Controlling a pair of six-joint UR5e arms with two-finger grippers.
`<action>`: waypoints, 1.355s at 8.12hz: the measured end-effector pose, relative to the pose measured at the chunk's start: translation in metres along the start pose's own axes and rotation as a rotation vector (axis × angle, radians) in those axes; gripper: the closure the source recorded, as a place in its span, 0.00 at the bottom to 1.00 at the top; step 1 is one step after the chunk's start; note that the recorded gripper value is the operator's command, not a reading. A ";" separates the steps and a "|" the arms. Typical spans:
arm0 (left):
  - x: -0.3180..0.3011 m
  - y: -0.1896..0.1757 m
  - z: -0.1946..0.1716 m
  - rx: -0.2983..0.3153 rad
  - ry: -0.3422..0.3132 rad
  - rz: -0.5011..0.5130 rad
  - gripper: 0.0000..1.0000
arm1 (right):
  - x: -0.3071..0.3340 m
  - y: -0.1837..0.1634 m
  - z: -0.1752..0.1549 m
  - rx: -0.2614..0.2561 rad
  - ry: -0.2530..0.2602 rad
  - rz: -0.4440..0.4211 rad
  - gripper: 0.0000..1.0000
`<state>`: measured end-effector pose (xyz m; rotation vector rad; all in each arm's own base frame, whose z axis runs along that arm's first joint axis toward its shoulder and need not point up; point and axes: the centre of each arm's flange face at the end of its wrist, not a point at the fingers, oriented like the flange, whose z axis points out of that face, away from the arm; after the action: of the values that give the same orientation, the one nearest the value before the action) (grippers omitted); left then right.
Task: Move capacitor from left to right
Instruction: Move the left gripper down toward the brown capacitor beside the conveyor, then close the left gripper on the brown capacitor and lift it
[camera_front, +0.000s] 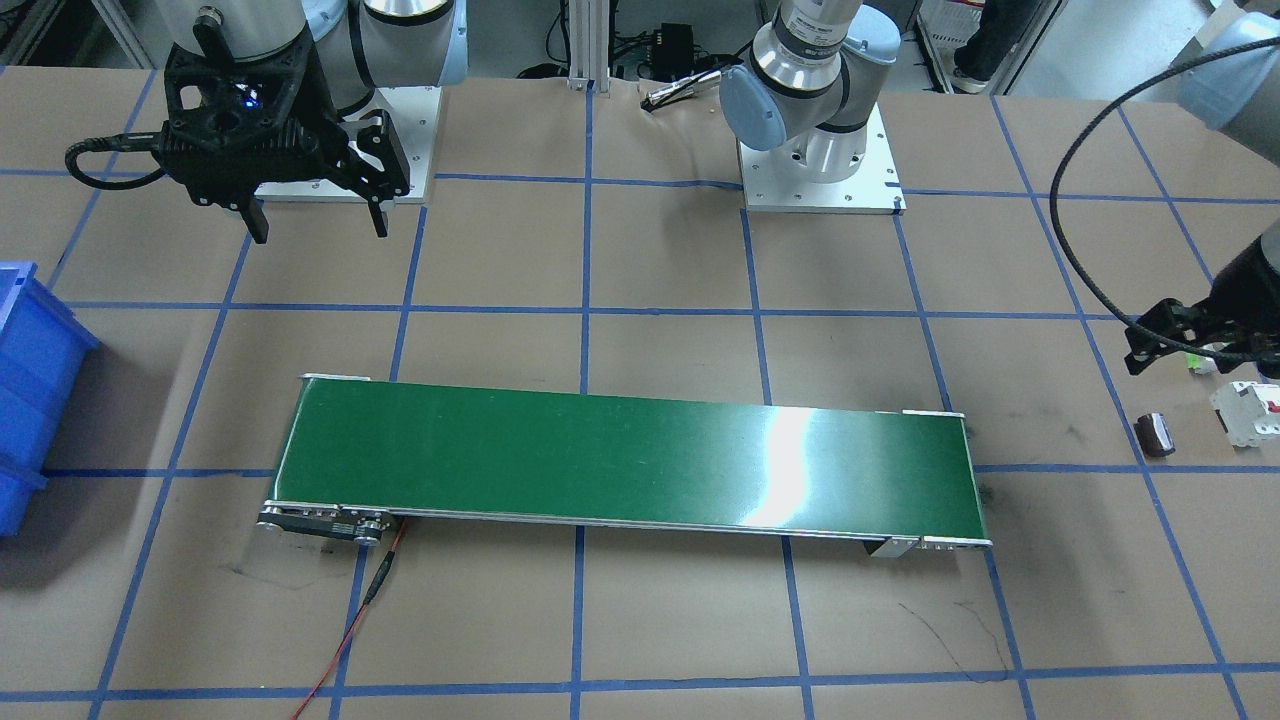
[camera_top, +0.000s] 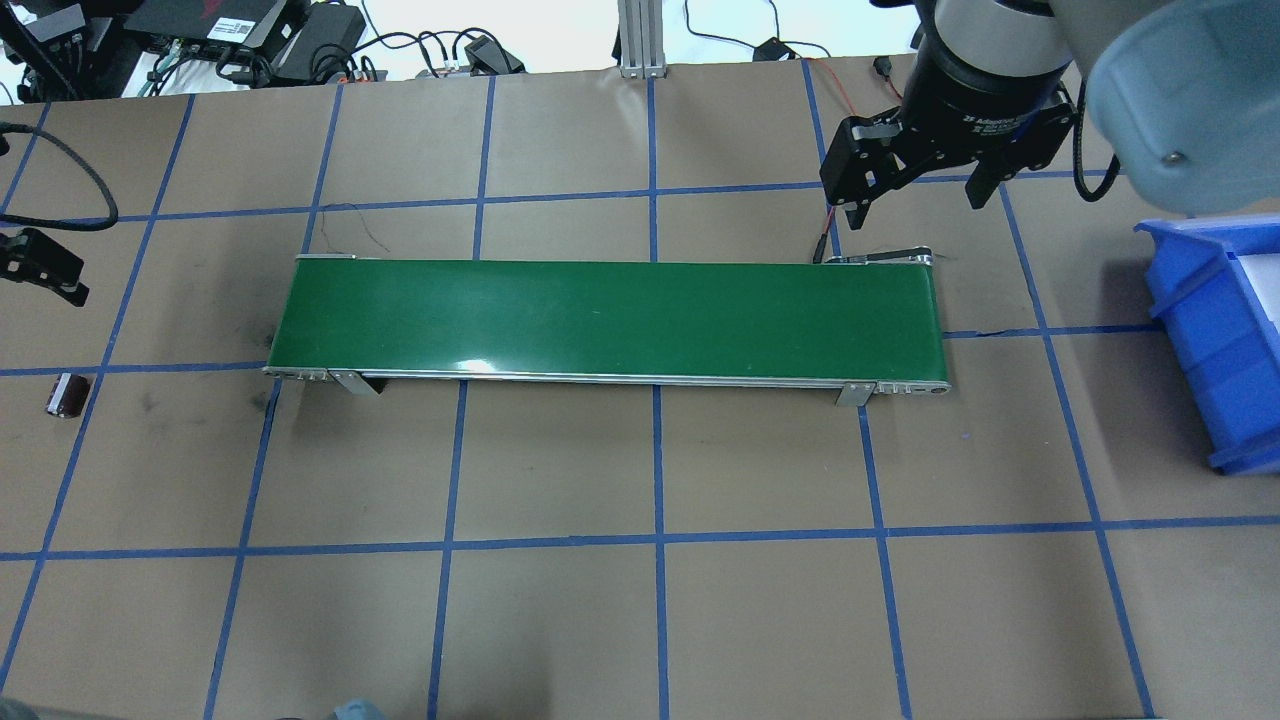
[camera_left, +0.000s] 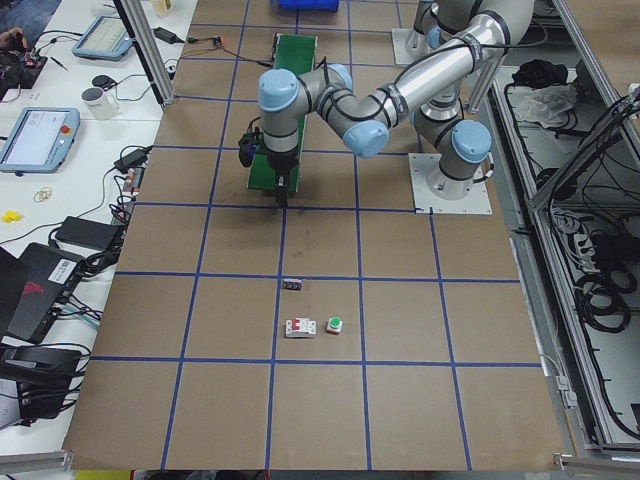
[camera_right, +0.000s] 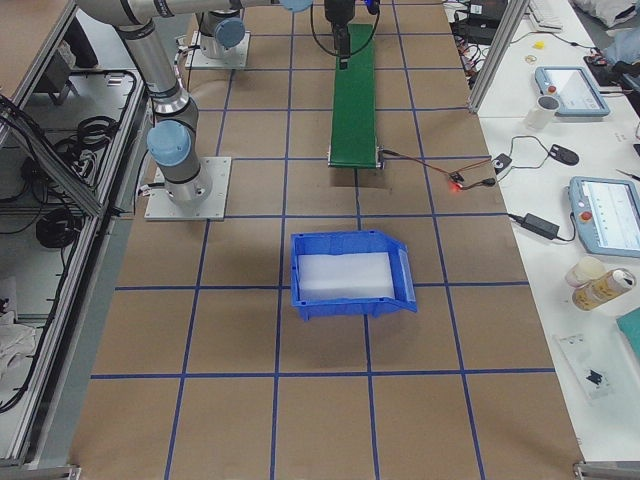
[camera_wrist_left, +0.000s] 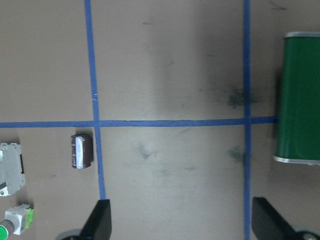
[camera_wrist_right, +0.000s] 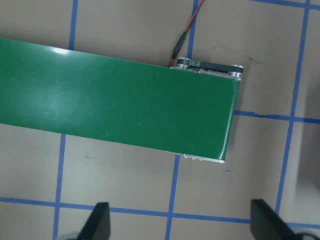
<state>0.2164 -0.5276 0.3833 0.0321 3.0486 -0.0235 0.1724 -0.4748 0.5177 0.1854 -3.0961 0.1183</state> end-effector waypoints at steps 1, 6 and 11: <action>-0.032 -0.002 0.026 0.010 -0.013 0.010 0.00 | 0.000 0.000 0.000 -0.001 0.000 0.000 0.00; -0.127 0.000 0.167 -0.026 -0.003 0.019 0.00 | 0.000 0.000 0.000 -0.002 0.000 0.000 0.00; -0.132 0.007 0.207 -0.109 0.005 -0.001 0.74 | 0.000 0.000 0.000 -0.003 0.000 0.000 0.00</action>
<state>0.3668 -0.5270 0.1889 0.0230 3.0492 0.1431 0.1724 -0.4745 0.5172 0.1854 -3.0962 0.1141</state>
